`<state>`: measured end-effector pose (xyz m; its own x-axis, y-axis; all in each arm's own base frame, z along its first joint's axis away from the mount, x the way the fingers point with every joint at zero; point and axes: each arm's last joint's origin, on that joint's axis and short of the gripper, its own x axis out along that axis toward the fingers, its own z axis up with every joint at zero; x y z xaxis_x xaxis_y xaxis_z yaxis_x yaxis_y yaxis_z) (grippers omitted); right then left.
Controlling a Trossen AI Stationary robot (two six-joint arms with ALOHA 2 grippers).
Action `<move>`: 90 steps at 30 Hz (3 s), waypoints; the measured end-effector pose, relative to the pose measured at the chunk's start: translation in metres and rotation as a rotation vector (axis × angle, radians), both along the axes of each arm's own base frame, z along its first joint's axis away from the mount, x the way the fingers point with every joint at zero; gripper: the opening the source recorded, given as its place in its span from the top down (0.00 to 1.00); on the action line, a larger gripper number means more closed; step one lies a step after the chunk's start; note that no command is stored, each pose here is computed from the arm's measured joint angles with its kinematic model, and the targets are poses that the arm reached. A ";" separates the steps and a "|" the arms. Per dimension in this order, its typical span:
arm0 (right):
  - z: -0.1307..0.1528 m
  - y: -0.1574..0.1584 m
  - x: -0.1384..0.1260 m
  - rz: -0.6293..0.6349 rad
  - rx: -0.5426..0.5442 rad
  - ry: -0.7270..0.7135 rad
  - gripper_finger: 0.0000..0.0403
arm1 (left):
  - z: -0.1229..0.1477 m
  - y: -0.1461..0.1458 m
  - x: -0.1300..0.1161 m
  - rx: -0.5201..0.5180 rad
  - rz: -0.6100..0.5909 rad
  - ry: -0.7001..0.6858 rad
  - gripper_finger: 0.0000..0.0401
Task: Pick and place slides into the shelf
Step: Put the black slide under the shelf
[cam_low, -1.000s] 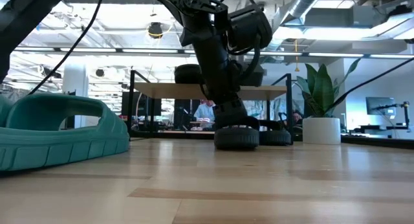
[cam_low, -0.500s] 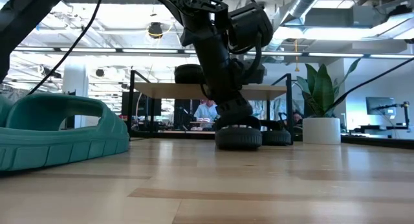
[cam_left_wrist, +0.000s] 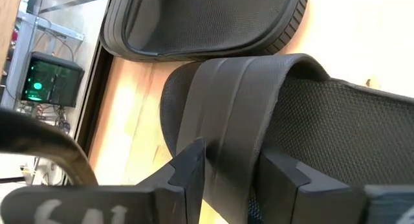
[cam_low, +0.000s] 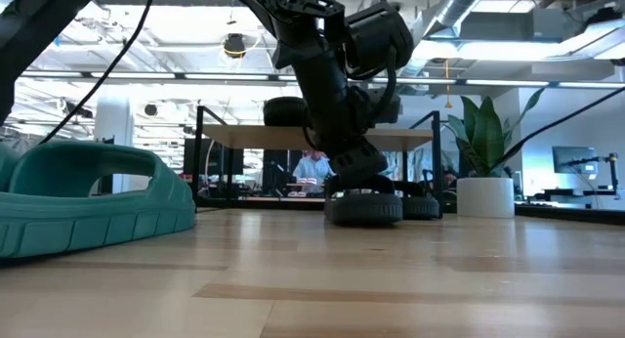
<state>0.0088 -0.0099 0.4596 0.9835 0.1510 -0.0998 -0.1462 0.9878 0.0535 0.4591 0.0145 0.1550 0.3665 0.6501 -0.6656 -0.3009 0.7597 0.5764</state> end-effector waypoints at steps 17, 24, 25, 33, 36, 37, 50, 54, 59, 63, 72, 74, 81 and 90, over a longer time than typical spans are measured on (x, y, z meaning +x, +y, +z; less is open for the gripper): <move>0.000 0.000 0.000 0.003 0.001 0.000 0.76 | -0.001 -0.003 0.001 -0.078 -0.020 -0.016 0.68; 0.000 0.000 0.000 0.003 0.001 0.000 0.76 | -0.001 -0.007 0.000 -0.055 -0.030 -0.004 0.63; 0.000 0.000 0.000 0.003 0.001 0.000 0.76 | 0.000 -0.009 0.000 -0.047 -0.037 -0.001 0.62; 0.000 0.000 0.000 0.003 -0.002 0.003 0.76 | 0.007 -0.019 -0.002 -0.001 -0.073 0.016 0.59; 0.000 0.000 0.000 0.003 -0.002 0.003 0.76 | 0.008 -0.023 -0.002 0.011 -0.075 0.013 0.59; 0.000 0.000 0.000 0.003 -0.002 0.003 0.76 | 0.008 -0.024 -0.002 0.013 -0.076 0.013 0.59; -0.001 0.000 0.000 0.002 0.006 0.007 0.76 | 0.044 -0.072 -0.012 -0.149 -0.241 -0.077 0.59; -0.001 0.000 0.000 0.002 0.001 0.013 0.76 | 0.044 -0.094 -0.015 -0.201 -0.354 -0.039 0.59; -0.002 0.000 0.000 0.002 -0.004 0.019 0.76 | 0.038 -0.108 -0.019 -0.152 -0.385 0.012 0.65; -0.002 0.000 0.000 0.002 -0.007 0.023 0.76 | 0.037 -0.110 -0.020 -0.180 -0.382 0.011 0.79; -0.002 0.000 0.000 0.001 0.003 0.025 0.76 | 0.033 -0.112 -0.023 -0.272 -0.400 0.040 0.99; -0.002 0.000 0.000 0.001 0.003 0.024 0.76 | 0.032 -0.112 -0.024 -0.291 -0.403 0.046 0.99; -0.002 0.000 0.000 0.001 0.003 0.024 0.76 | 0.023 -0.110 -0.022 -0.302 -0.396 0.068 1.00; -0.002 0.000 0.000 0.001 0.004 0.024 0.76 | -0.004 -0.107 -0.015 -0.330 -0.372 0.100 1.00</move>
